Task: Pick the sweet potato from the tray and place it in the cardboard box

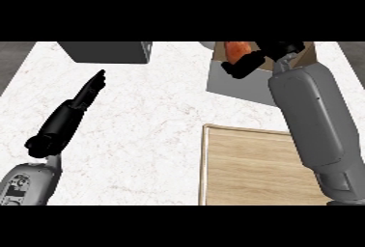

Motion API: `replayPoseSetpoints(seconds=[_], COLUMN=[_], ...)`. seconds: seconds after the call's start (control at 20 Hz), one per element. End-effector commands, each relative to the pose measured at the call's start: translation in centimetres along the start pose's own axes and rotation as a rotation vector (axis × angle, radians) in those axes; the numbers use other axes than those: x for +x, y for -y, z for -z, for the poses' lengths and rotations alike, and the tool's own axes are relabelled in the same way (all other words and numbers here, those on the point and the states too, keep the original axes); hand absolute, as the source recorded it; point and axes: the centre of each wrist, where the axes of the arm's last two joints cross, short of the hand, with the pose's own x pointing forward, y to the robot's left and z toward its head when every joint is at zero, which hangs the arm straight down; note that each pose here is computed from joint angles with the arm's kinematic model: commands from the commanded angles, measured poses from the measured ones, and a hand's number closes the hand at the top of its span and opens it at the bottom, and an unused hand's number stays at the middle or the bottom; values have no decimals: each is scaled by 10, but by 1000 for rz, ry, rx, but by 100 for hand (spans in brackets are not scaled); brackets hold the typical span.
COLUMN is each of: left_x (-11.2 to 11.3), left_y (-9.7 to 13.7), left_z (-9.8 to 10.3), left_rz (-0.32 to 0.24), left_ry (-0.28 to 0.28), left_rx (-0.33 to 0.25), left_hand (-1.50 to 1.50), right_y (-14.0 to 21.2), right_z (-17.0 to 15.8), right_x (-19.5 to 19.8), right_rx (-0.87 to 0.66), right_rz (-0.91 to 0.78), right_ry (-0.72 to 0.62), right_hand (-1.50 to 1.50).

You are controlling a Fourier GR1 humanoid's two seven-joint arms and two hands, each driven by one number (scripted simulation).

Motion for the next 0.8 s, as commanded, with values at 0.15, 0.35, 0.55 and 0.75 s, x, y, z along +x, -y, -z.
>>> replayPoseSetpoints(seconds=[0.15, 0.35, 0.55, 0.75], left_x=[0, 14, 15, 9], left_y=[-2, -6, 2, 5], left_z=[6, 4, 13, 22], left_rz=[11, 19, 6, 10], left_ry=[1, 7, 25, 17], left_rx=[-14, -25, -17, 6], left_hand=[0, 0, 0, 0], right_y=[5, -5, 11, -11], right_z=[17, 12, 12, 12], right_x=[-51, -86, -108, -106], right_rx=[332, 412, 523, 625], right_rz=[-71, -96, -123, -55], right_ry=[-106, -102, -180, -36], right_hand=[150, 150, 150, -150])
